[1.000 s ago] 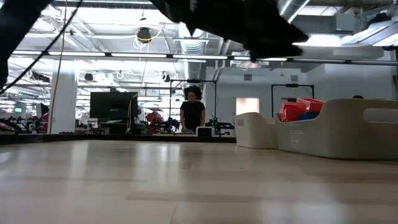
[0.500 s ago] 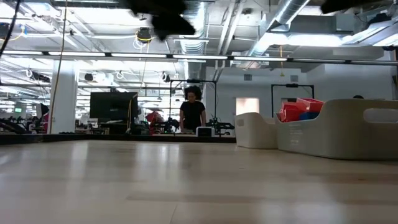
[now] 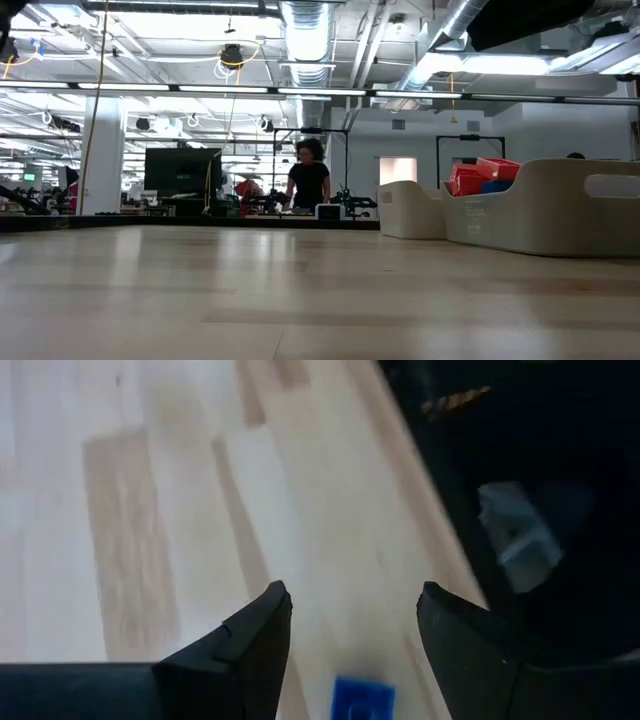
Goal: Sort blocks by size
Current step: Put the large blue game piece into the gray bin
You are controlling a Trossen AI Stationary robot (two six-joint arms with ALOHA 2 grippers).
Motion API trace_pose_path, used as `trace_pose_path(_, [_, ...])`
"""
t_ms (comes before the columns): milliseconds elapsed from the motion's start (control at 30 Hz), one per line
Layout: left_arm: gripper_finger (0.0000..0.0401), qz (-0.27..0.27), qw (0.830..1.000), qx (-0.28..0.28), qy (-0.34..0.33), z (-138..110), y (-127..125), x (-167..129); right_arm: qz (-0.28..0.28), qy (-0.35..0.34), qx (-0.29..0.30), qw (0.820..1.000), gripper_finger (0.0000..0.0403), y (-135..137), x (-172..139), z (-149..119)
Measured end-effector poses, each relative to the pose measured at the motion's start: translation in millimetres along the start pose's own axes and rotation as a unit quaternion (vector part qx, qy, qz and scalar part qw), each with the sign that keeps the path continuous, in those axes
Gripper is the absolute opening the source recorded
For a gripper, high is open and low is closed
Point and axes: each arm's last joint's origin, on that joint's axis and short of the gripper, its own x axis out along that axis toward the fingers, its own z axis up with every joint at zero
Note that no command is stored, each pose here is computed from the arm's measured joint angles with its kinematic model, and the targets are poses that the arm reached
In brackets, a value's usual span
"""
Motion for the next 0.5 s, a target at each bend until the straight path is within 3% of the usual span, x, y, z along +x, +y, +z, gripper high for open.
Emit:
trace_pose_path(200, [0.0206, 0.047, 0.997, -0.008, 0.061, -23, -17, 13, 0.006, -0.005, 0.0, 1.0, 0.0255, 2, 0, 2])
trace_pose_path(500, [0.0206, 0.053, 0.986, 0.021, 0.155, -26, -31, 31, 0.01, -0.01, -0.005, 1.0, 0.0255, 3, 0, 3])
